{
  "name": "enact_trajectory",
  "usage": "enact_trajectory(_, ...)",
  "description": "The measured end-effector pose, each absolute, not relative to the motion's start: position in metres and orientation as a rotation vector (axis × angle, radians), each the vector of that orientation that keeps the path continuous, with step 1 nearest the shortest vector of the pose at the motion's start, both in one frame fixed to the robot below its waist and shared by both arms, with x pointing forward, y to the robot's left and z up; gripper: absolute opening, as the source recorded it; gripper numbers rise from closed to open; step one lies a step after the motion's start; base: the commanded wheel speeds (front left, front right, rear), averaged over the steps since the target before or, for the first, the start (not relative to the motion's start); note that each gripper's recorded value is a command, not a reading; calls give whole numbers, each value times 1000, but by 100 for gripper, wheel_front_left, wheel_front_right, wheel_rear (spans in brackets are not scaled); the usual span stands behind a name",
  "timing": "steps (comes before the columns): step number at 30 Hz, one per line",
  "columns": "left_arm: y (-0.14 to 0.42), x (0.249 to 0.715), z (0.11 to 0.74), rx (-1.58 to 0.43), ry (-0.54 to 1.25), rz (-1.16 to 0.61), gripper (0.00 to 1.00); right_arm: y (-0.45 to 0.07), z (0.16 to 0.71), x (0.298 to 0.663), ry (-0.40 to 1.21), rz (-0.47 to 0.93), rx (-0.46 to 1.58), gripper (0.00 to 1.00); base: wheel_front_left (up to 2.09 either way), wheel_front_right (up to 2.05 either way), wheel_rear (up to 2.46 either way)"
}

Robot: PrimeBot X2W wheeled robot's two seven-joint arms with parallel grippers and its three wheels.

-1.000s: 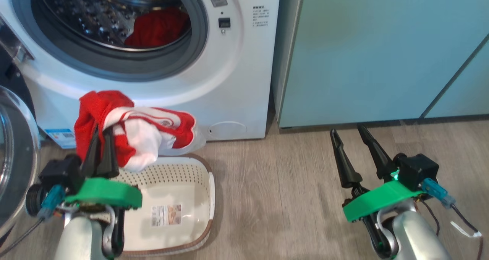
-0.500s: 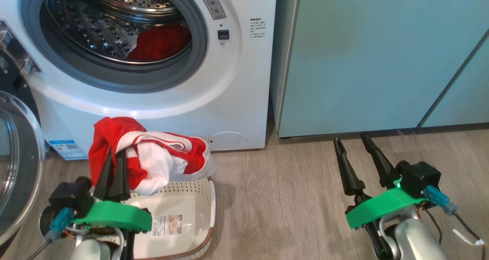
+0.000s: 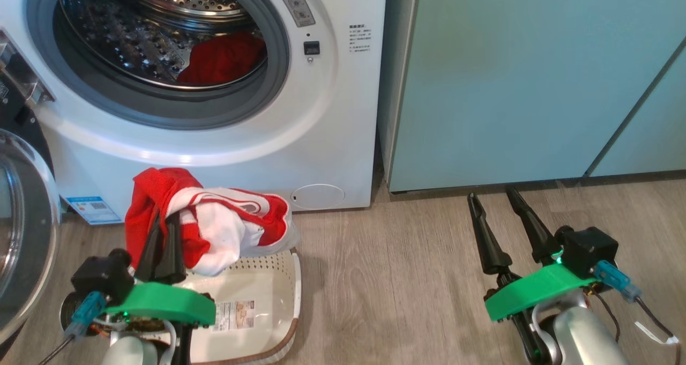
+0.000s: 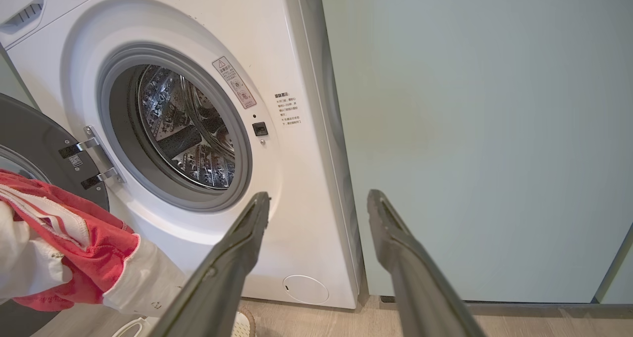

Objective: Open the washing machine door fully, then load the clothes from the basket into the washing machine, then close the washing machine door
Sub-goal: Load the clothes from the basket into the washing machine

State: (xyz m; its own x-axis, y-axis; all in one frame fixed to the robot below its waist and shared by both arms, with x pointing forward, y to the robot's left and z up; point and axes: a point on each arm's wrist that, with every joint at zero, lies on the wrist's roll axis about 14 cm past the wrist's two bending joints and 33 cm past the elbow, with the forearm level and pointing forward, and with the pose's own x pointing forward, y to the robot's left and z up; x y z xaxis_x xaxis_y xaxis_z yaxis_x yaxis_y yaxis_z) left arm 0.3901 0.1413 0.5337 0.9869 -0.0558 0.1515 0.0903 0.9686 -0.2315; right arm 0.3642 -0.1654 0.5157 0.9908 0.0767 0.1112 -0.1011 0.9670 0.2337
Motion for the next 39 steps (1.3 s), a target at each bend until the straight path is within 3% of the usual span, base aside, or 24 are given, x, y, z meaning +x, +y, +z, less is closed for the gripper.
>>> enact_trajectory(13, 139, 430, 543, -270, -181, -86, 0, -173, 495, 368, -40, 60, 232, 100, 0, 0, 0)
enact_trajectory(28, 156, 572, 590, -324, -391, -23, 0, -184, 448, 409, 83, 27, 212, 100, 0, 0, 0)
enact_trajectory(39, 133, 672, 542, -292, -315, -75, 0, -201, 408, 425, 174, -27, 223, 100, 0, 0, 0)
